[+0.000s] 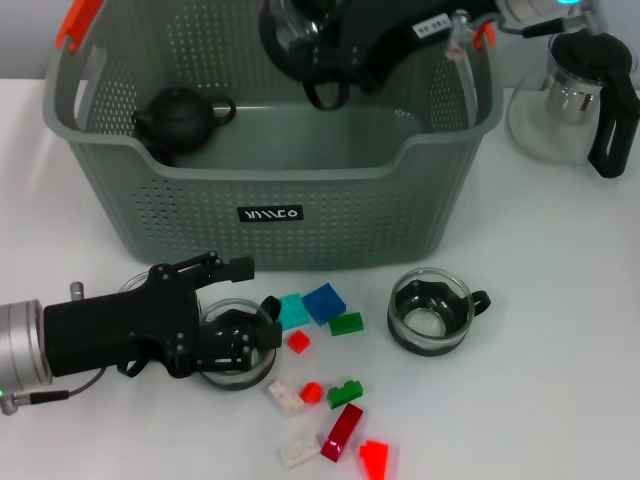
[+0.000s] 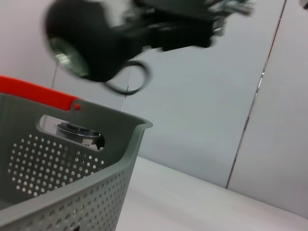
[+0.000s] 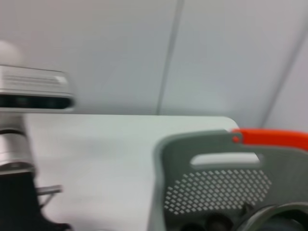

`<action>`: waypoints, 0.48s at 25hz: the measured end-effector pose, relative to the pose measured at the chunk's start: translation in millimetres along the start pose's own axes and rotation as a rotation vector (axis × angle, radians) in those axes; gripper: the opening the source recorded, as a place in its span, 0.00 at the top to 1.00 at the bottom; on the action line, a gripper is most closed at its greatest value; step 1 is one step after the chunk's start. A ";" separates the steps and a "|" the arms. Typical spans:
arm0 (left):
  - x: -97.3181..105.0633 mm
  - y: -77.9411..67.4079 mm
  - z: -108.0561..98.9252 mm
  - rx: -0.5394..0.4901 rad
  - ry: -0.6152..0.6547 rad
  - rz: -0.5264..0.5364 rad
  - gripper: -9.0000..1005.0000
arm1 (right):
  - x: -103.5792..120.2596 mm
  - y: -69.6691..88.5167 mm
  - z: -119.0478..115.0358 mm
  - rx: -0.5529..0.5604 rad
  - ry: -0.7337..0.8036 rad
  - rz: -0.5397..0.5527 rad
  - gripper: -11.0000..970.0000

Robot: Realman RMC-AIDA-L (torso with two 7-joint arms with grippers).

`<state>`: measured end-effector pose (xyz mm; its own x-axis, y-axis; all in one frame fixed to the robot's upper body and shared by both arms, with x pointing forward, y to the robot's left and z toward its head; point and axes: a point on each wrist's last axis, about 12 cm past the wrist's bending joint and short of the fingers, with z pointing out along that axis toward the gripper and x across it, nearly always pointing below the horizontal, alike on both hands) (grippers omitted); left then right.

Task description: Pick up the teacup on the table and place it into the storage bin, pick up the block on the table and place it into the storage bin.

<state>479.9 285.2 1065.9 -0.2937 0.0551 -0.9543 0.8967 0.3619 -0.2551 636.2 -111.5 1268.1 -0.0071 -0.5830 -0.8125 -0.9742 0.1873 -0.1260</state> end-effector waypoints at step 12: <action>-5.4 3.2 3.2 0.014 -0.005 0.003 0.07 | 38.0 -42.8 44.0 0.203 0.066 0.225 0.91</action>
<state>485.5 283.1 1069.7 -0.2895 0.0510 -0.9558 0.9019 0.3489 -0.2545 687.5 -106.8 1217.5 -0.2388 -0.5575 -0.7951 -0.8815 0.4679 -0.0634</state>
